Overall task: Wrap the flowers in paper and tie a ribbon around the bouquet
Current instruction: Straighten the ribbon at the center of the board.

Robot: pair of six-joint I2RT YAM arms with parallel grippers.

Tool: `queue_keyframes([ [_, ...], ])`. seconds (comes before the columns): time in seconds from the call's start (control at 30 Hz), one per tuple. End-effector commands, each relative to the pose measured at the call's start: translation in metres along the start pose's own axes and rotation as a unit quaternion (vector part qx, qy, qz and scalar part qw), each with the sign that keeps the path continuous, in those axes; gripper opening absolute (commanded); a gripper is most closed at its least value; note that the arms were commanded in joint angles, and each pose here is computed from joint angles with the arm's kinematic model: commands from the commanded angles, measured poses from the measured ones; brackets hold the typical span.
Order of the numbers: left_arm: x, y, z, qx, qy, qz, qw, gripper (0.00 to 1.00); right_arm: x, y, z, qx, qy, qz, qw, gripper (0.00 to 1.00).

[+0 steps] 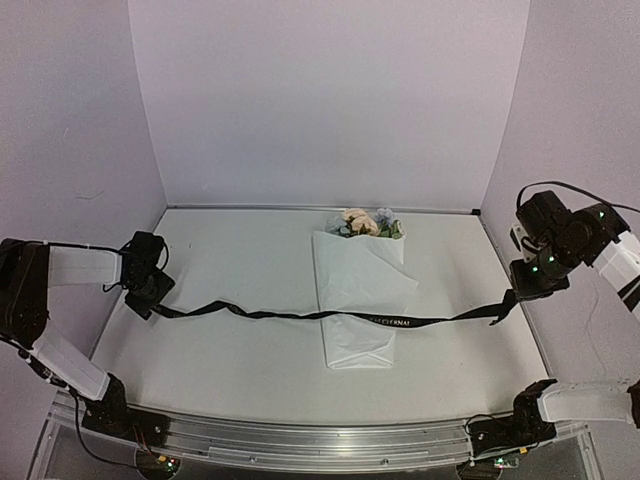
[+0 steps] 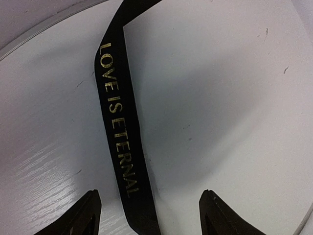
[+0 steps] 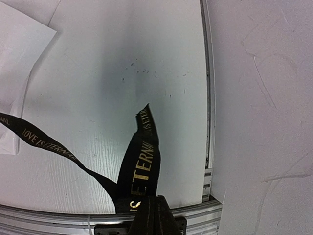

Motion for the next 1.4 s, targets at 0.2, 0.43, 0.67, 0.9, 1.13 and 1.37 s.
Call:
queue_keyframes([
  [0.2,-0.024,0.029,-0.005,-0.003,0.016,-0.032,0.999,0.69,-0.008,0.002,0.02,0.039,0.057,-0.016,0.997,0.0],
  [0.43,-0.026,0.05,0.001,0.012,0.033,-0.075,0.997,0.59,-0.01,0.007,0.026,0.053,0.083,-0.026,0.995,0.0],
  [0.67,-0.013,0.061,0.008,0.027,0.045,-0.127,0.99,0.12,-0.011,0.012,0.032,0.069,0.119,-0.043,0.99,0.0],
  [0.9,0.01,0.03,-0.003,-0.008,0.019,-0.132,0.991,0.0,-0.018,0.027,0.041,0.107,0.132,-0.024,0.985,0.0],
  [1.13,0.061,-0.006,0.0,-0.026,-0.021,-0.123,0.992,0.0,-0.035,0.041,0.056,0.157,0.146,0.03,0.976,0.0],
  [1.37,0.079,-0.022,0.016,-0.025,-0.031,-0.083,0.996,0.0,-0.054,0.054,0.057,0.212,0.2,0.048,0.956,0.0],
])
Point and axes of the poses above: each gripper's point midway between its finger pads, its own y axis out along the fingers, its own x axis along the line the jaws close on, z = x × y, the point moved 5 cm from there along -y, back along the fingers, and after that the axes turned 11 degrees about -y, right-handed, at the moved point
